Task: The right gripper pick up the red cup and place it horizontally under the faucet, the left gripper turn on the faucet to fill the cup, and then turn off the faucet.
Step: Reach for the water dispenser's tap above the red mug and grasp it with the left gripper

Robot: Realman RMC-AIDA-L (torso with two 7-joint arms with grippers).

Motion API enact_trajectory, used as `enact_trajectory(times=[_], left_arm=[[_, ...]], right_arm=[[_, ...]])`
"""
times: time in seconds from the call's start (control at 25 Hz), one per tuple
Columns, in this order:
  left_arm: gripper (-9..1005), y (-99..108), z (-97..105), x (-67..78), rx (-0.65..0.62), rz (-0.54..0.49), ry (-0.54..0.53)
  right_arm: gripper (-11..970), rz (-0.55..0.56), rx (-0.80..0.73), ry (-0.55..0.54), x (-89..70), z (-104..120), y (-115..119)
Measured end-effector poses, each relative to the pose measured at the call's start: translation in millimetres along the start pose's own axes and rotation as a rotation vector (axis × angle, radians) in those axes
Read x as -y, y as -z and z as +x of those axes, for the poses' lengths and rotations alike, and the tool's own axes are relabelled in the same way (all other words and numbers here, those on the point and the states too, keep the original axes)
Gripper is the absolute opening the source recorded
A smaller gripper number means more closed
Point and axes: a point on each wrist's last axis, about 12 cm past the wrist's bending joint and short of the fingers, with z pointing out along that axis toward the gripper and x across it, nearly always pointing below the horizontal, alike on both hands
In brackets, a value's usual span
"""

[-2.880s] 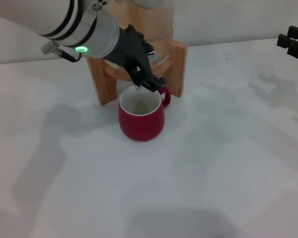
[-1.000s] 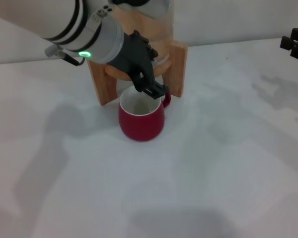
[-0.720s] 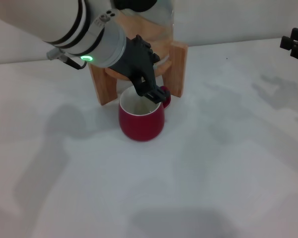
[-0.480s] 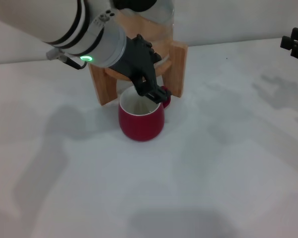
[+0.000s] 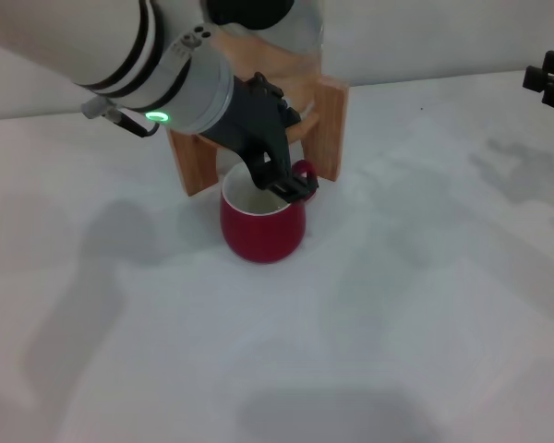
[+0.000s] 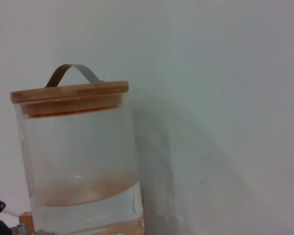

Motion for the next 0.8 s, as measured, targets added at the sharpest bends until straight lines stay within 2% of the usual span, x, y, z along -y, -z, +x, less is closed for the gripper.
enact_trajectory(times=[0.8], left_arm=[[797, 3.9, -0.1, 7.0, -0.011, 0.0, -0.009]], right_arm=[[389, 0.003, -0.003, -0.002, 0.1, 1.2, 1.7]])
